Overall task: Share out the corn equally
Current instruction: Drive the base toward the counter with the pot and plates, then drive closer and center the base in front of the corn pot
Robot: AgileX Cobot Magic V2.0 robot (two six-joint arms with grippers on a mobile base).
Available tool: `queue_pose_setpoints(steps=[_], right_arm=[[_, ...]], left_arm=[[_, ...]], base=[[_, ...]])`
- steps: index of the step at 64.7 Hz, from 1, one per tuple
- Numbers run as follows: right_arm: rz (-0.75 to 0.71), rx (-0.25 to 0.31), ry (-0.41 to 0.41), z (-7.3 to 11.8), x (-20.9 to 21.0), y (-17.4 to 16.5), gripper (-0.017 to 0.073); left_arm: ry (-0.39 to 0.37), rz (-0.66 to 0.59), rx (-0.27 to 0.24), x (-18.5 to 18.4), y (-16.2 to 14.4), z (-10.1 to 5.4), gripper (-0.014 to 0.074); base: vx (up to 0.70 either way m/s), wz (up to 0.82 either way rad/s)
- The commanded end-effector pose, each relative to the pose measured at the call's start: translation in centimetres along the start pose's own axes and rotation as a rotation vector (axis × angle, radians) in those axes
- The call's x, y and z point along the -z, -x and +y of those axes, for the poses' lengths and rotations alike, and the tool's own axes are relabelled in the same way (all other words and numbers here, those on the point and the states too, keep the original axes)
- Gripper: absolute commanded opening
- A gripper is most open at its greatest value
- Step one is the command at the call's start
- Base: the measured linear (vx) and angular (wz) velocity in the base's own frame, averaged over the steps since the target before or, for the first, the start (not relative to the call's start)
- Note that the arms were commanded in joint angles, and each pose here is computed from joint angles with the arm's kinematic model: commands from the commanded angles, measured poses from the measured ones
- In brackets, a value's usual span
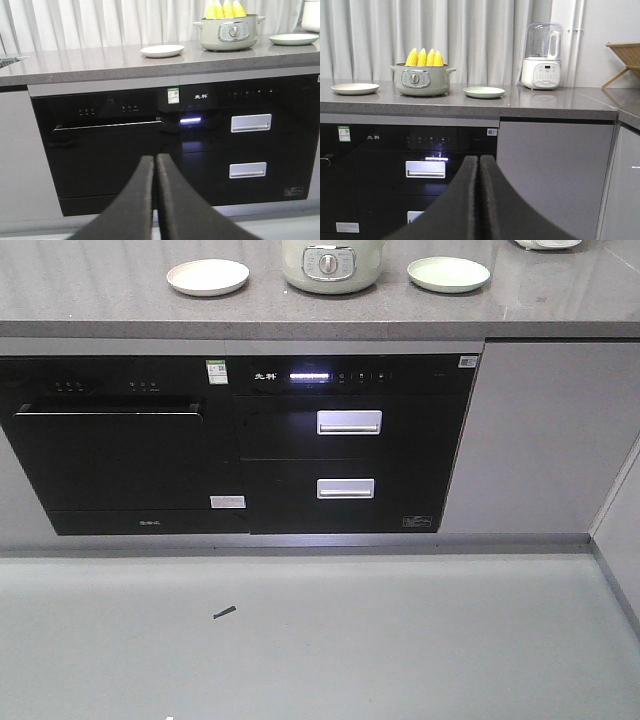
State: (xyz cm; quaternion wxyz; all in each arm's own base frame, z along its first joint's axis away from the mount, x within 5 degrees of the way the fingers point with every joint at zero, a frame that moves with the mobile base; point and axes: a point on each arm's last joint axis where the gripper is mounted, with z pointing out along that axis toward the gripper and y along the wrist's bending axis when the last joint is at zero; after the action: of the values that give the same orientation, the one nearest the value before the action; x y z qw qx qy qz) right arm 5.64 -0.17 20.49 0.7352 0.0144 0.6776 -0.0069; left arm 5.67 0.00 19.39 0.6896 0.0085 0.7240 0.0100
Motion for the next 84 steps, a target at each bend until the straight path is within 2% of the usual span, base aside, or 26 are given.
queue_pose_setpoints(steps=[1,84], right_arm=[[-0.071,0.017,-0.004,-0.01,0.04,0.39,-0.0004],[-0.071,0.017,-0.004,-0.01,0.04,0.39,-0.0004]], left_arm=[[0.006,-0.095,0.011,0.18,0.85,0.05,-0.0006],[0.006,-0.095,0.011,0.18,0.85,0.05,-0.0006]], base=[[0.07,0.02],[0.11,0.01]])
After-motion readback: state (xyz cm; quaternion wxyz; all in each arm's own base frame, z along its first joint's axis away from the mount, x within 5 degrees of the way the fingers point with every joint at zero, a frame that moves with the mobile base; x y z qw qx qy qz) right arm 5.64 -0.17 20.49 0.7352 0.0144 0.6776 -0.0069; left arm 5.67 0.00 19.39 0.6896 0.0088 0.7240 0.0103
